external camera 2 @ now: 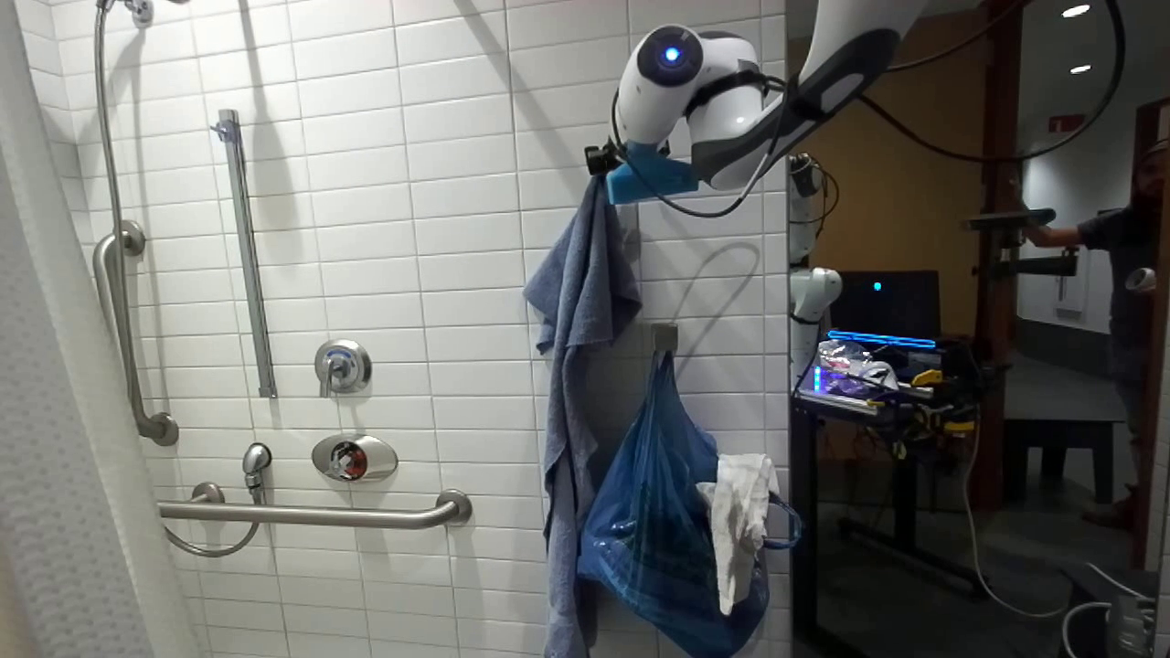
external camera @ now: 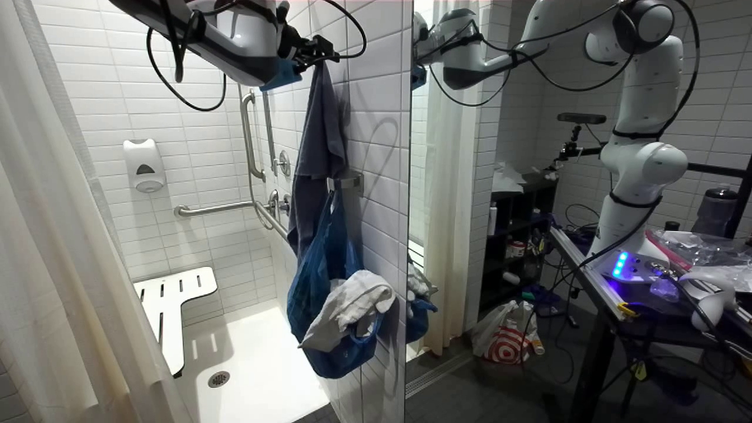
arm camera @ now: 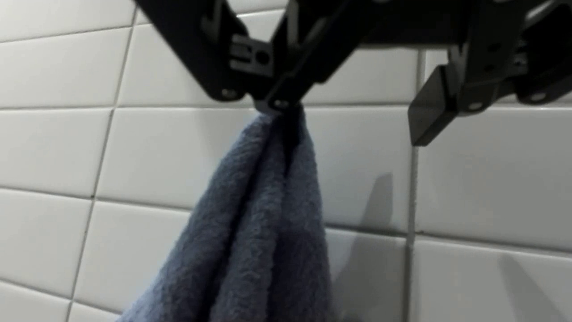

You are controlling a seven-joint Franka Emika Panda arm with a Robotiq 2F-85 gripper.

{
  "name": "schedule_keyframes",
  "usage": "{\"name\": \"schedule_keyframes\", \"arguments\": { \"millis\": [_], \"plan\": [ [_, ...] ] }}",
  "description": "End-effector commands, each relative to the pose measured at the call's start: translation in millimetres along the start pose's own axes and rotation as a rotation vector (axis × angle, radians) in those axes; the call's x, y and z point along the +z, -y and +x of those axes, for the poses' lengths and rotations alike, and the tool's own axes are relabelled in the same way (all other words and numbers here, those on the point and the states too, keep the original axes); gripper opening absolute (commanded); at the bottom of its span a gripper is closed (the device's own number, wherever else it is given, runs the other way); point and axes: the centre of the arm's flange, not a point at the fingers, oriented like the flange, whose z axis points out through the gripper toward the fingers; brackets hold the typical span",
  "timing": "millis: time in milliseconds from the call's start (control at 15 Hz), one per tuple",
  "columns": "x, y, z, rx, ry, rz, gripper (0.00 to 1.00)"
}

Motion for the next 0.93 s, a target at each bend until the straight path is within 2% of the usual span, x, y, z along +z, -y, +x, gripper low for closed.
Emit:
{"name": "schedule_keyframes", "arguments": {
  "millis": [0,67,133,400,533,667,867],
  "plan": [
    [-5,-3,7,-0.006,0.02,0.043,0.95],
    [-8,-3,7,-0.014,0.041,0.086,0.99],
    [-12,-3,6,-0.03,0.08,0.169,1.0],
    [-21,-6,-2,-0.015,0.161,0.388,1.0],
    [-21,-2,-16,-0.033,0.203,0.466,1.0],
    [-23,7,-35,-0.046,0.184,0.434,1.0],
    [-25,13,-34,-0.047,0.16,0.403,1.0]
  ]
}}
